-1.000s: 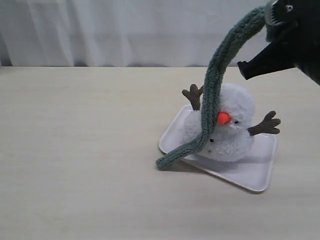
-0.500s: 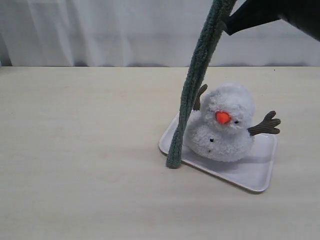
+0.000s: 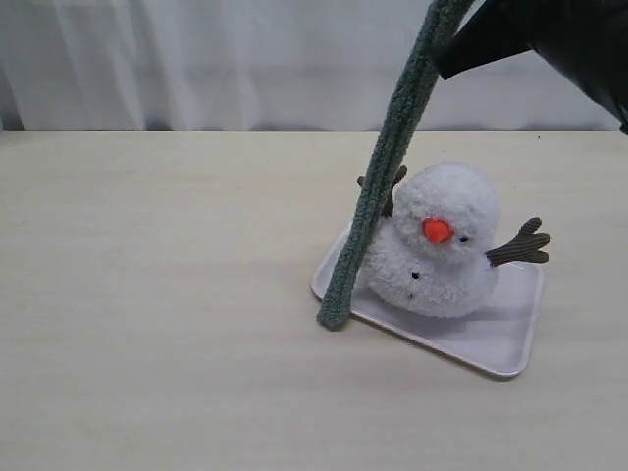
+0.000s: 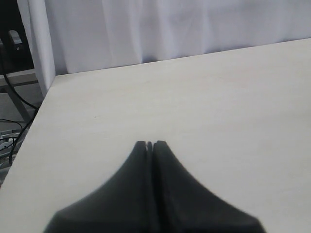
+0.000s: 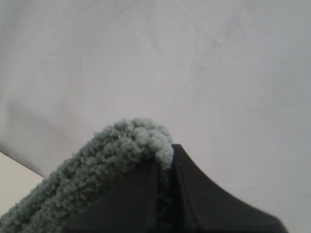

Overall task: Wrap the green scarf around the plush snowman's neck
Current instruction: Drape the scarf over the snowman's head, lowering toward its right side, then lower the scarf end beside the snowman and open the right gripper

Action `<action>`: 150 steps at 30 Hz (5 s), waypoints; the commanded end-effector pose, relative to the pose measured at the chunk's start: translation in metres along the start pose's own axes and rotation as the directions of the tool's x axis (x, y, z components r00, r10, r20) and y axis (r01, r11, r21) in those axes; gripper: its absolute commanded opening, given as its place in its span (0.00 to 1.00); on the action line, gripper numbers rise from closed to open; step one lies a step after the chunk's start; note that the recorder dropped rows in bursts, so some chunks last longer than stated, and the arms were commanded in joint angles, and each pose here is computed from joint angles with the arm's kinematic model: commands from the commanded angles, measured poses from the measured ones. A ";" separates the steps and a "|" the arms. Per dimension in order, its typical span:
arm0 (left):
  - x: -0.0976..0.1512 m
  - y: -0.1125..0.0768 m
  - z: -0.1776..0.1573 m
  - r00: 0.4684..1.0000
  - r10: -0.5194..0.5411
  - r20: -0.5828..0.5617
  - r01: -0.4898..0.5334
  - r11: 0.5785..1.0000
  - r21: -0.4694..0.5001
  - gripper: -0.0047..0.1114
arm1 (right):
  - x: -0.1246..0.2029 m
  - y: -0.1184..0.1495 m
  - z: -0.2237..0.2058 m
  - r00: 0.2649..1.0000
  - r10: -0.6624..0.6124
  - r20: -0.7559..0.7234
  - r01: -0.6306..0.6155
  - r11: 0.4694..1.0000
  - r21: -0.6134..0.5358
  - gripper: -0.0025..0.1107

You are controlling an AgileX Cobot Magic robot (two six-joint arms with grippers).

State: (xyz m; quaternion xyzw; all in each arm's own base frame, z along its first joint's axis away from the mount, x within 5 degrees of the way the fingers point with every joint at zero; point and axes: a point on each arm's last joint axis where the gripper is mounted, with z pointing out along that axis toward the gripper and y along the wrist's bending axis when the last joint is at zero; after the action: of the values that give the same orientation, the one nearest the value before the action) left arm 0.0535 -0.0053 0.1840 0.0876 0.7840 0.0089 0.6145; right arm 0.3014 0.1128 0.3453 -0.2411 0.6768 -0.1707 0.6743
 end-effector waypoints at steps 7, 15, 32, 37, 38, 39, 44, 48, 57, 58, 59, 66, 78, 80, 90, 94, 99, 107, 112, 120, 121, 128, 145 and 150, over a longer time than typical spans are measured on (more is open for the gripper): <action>0.000 0.000 0.000 1.000 -0.008 0.010 0.008 1.000 -0.001 0.04 | 0.033 -0.037 0.002 0.969 0.080 -0.233 -0.048 0.989 0.141 0.06; 0.000 0.000 0.000 1.000 -0.008 0.010 0.008 1.000 -0.001 0.04 | 0.072 -0.041 0.005 0.905 0.220 -0.365 -0.185 0.974 0.129 0.06; 0.000 0.000 0.000 1.000 -0.008 0.013 0.008 1.000 -0.001 0.04 | 0.112 -0.013 -0.002 0.837 0.097 -0.539 -0.115 0.993 0.000 0.06; 0.000 0.000 0.000 1.000 -0.008 0.013 0.008 1.000 -0.001 0.04 | 0.123 -0.010 -0.009 0.815 0.081 -0.574 -0.100 0.995 -0.001 0.06; 0.000 0.000 0.000 1.000 -0.008 0.013 0.008 1.000 -0.001 0.04 | 0.125 -0.010 -0.011 0.809 0.078 -0.583 -0.093 0.996 0.004 0.06; 0.000 0.000 0.000 1.000 -0.008 0.013 0.008 1.000 -0.001 0.04 | 0.126 -0.011 -0.013 0.802 0.077 -0.593 -0.082 0.996 0.018 0.06; 0.000 0.000 0.000 1.000 -0.008 0.013 0.008 1.000 -0.001 0.04 | 0.126 -0.016 -0.028 0.802 0.094 -0.590 -0.084 0.995 0.044 0.06; 0.000 0.000 0.000 1.000 -0.008 0.013 0.008 1.000 -0.001 0.04 | 0.120 -0.021 -0.044 0.815 0.164 -0.557 -0.140 0.986 0.085 0.06; 0.000 0.000 0.000 1.000 -0.008 0.013 0.008 1.000 -0.001 0.04 | 0.145 0.012 -0.068 0.779 0.226 -0.585 -0.315 0.948 -0.053 0.06; 0.000 0.000 0.000 1.000 -0.008 0.013 0.008 1.000 -0.001 0.04 | 0.146 0.017 -0.070 0.778 0.235 -0.583 -0.342 0.936 -0.079 0.06; 0.000 0.000 0.000 1.000 -0.008 0.013 0.008 1.000 -0.001 0.04 | 0.146 0.020 -0.071 0.772 0.250 -0.584 -0.369 0.925 -0.091 0.06; 0.000 0.000 0.000 1.000 -0.008 0.010 0.008 1.000 -0.001 0.04 | 0.150 0.040 -0.081 0.758 0.277 -0.591 -0.478 0.852 -0.213 0.06; 0.000 0.000 0.000 1.000 -0.008 0.010 0.008 1.000 -0.001 0.04 | 0.157 0.057 -0.094 0.727 0.293 -0.621 -0.565 0.770 -0.298 0.06; 0.000 0.000 0.000 1.000 -0.008 0.010 0.008 1.000 -0.001 0.04 | 0.158 0.058 -0.094 0.724 0.290 -0.627 -0.566 0.769 -0.297 0.06; 0.000 0.000 0.000 1.000 -0.008 0.010 0.008 1.000 -0.001 0.04 | 0.173 0.069 -0.089 0.686 0.244 -0.686 -0.572 0.763 -0.300 0.06; 0.000 0.000 0.000 1.000 -0.008 0.010 0.008 1.000 -0.001 0.04 | 0.176 0.071 -0.088 0.677 0.234 -0.697 -0.573 0.762 -0.301 0.06; 0.000 0.000 0.000 1.000 -0.008 0.010 0.008 1.000 -0.001 0.04 | 0.182 0.076 -0.086 0.659 0.218 -0.720 -0.581 0.755 -0.304 0.06; 0.000 0.000 0.000 1.000 -0.008 0.010 0.008 1.000 -0.001 0.04 | 0.185 0.080 -0.080 0.659 0.195 -0.726 -0.574 0.754 -0.319 0.06; 0.000 0.000 0.000 1.000 -0.008 0.010 0.008 1.000 -0.001 0.04 | 0.175 0.086 -0.080 0.695 0.199 -0.691 -0.602 0.687 -0.407 0.14; 0.000 0.000 0.000 1.000 -0.008 0.010 0.008 1.000 -0.001 0.04 | 0.175 0.086 -0.080 0.692 0.203 -0.693 -0.606 0.684 -0.405 0.48; 0.000 0.000 0.000 1.000 -0.008 0.010 0.008 1.000 -0.001 0.04 | 0.175 0.085 -0.080 0.693 0.204 -0.692 -0.604 0.687 -0.403 0.48; 0.000 0.000 0.000 1.000 -0.008 0.010 0.008 1.000 -0.001 0.04 | 0.158 0.071 -0.082 0.726 0.260 -0.637 -0.591 0.709 -0.384 0.48; 0.000 0.000 0.000 1.000 -0.008 0.010 0.008 1.000 -0.001 0.04 | 0.084 0.010 -0.125 0.868 0.424 -0.258 -0.494 0.790 -0.363 0.48; 0.000 0.000 0.000 1.000 -0.008 0.010 0.008 1.000 -0.001 0.04 | 0.064 -0.031 -0.139 0.884 0.448 -0.135 -0.465 0.875 -0.133 0.48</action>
State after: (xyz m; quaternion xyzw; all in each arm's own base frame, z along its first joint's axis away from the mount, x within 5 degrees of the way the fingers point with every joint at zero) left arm 0.0535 -0.0053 0.1840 0.0876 0.7840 0.0089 0.6145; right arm 0.1724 0.0535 0.2927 -0.1685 0.7718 0.0947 0.6058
